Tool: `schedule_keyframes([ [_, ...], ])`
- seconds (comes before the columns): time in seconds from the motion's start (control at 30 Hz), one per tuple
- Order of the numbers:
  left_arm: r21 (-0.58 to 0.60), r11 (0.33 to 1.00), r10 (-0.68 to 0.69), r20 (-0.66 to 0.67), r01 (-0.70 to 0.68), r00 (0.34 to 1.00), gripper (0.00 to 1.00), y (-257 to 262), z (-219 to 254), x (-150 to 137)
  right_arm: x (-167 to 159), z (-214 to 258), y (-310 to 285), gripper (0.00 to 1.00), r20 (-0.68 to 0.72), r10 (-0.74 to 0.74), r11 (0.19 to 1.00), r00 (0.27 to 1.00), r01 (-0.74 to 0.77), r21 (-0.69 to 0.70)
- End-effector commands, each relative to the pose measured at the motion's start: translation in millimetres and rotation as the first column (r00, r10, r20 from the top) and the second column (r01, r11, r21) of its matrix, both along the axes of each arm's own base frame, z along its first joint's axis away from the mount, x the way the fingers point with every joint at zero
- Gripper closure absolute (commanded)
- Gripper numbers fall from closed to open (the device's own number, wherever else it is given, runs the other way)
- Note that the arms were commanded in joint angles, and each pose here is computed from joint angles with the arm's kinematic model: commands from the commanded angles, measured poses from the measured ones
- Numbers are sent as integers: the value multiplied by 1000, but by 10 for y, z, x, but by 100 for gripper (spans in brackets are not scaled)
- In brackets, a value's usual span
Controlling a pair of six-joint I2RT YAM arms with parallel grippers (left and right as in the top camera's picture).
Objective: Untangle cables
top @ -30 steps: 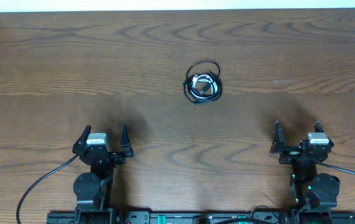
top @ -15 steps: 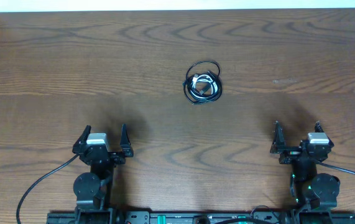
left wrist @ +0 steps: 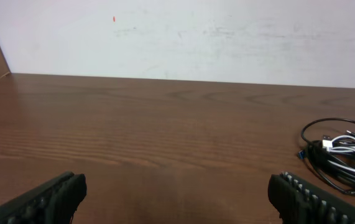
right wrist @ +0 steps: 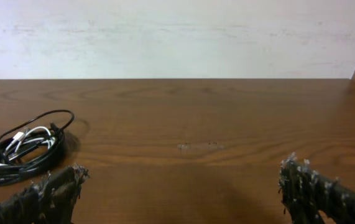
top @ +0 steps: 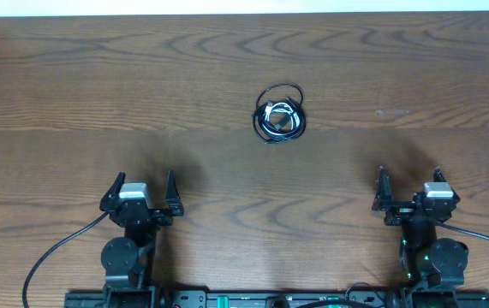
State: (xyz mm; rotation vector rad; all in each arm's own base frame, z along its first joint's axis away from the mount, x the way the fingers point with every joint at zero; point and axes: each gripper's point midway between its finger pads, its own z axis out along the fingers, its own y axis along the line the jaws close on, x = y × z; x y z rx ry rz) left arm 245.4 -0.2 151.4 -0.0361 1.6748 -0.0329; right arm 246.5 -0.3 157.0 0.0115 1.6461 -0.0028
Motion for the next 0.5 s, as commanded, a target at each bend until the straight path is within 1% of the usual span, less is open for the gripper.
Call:
schedule_keyframes([
  [0.0, 9, 1000, 7, -52, -6, 999, 1, 9, -151, -14, -3, -3, 20, 1, 1, 9, 1000, 1000, -9, -4],
  [0.17, 9, 1000, 7, -52, -6, 999, 1, 9, -151, -14, -1, 38, -24, 1, 17, -15, 1000, 1000, 16, -24],
  [0.27, 9, 1000, 7, -52, -6, 999, 1, 9, -151, -14, -5, 93, 179, 1, 40, 102, 995, 994, -101, -8],
  [0.33, 9, 1000, 7, -52, -6, 999, 1, 9, -151, -14, -23, 18, 295, 1, 10, 167, 986, 986, -167, 16],
  [0.37, 9, 1000, 7, -52, -6, 999, 1, 9, -151, -14, -40, 22, 397, 1, 12, 220, 970, 975, -220, 100],
  [0.4, 9, 1000, 7, -52, -6, 999, 1, 9, -151, -14, -68, 43, 513, 1, 20, 279, 937, 960, -276, 215],
  [0.47, 9, 1000, 7, -52, -6, 999, 1, 9, -151, -14, -80, 97, 560, 1, 41, 299, 906, 953, -297, 302],
])
